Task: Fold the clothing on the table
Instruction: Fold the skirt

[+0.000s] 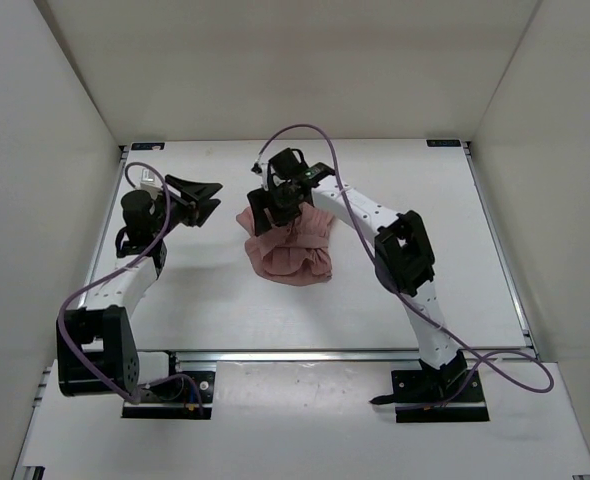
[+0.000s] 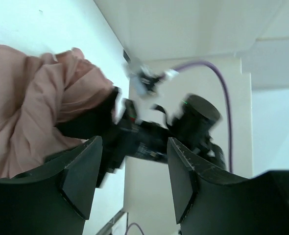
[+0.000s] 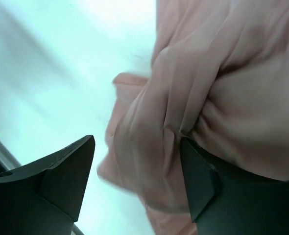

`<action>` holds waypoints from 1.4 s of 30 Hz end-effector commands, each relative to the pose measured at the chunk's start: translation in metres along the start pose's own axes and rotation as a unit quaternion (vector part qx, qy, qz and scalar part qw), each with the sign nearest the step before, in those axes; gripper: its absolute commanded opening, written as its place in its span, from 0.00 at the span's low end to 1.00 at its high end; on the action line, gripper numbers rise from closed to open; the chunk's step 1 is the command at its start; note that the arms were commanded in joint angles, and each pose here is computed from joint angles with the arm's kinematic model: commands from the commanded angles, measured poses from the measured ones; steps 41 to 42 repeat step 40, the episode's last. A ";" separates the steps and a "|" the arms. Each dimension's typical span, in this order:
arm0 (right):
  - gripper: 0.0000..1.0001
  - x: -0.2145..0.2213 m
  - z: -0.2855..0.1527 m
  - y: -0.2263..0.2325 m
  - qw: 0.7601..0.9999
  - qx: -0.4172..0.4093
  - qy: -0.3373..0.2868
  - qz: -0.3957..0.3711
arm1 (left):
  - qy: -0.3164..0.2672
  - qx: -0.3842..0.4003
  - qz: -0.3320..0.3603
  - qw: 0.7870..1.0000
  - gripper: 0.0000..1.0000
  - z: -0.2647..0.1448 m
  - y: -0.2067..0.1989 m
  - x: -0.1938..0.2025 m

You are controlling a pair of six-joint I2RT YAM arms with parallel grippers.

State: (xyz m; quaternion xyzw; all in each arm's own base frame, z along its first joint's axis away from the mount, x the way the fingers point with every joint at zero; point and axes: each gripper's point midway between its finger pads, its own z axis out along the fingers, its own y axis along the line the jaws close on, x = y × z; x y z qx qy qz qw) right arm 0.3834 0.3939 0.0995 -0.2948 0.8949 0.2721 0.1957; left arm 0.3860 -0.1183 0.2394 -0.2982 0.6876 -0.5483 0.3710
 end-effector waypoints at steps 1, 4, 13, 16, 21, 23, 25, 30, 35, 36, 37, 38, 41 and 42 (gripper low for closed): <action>0.68 -0.050 -0.082 0.018 0.994 0.005 -0.105 -0.033 | -0.028 -0.014 0.007 0.999 0.66 -0.016 0.002 -0.006; 0.74 -0.052 -0.120 0.025 0.989 0.000 -0.145 -0.027 | -0.031 -0.026 0.011 0.999 0.66 -0.023 0.007 0.000; 0.78 0.018 -0.197 0.007 0.978 0.002 -0.201 0.059 | 0.003 -0.062 0.049 0.997 0.66 -0.037 0.012 0.035; 0.99 0.047 -0.208 0.006 0.976 -0.005 -0.204 0.079 | 0.020 -0.074 0.056 0.996 0.65 -0.049 0.016 0.055; 0.99 0.070 -0.227 0.003 0.973 0.040 -0.202 0.104 | 0.030 -0.083 0.075 0.993 0.65 -0.068 0.018 0.079; 0.99 0.072 -0.236 0.011 0.972 0.032 -0.211 0.101 | 0.035 -0.082 0.073 0.993 0.65 -0.073 0.020 0.088; 0.99 0.077 -0.237 0.011 0.971 0.021 -0.210 0.112 | 0.035 -0.082 0.076 0.993 0.65 -0.078 0.019 0.092; 1.00 0.082 -0.249 0.023 0.966 -0.002 -0.236 0.102 | 0.039 -0.085 0.096 0.991 0.65 -0.085 0.009 0.096; 0.99 0.078 -0.255 0.027 0.962 -0.011 -0.250 0.104 | 0.052 -0.097 0.097 0.989 0.64 -0.089 0.012 0.104; 0.99 0.079 -0.257 0.027 0.964 -0.010 -0.245 0.107 | 0.051 -0.096 0.095 0.990 0.64 -0.088 0.012 0.104; 0.99 0.078 -0.257 0.022 0.965 0.005 -0.240 0.108 | 0.053 -0.093 0.094 0.990 0.65 -0.087 0.012 0.105; 0.99 0.081 -0.251 0.017 0.967 0.016 -0.226 0.114 | 0.060 -0.093 0.090 0.990 0.64 -0.088 0.013 0.108; 0.99 0.083 -0.245 0.011 0.971 0.036 -0.207 0.117 | 0.061 -0.095 0.096 0.989 0.64 -0.087 0.016 0.109; 0.99 0.083 -0.245 0.011 0.971 0.036 -0.207 0.117 | 0.061 -0.095 0.096 0.989 0.64 -0.087 0.016 0.109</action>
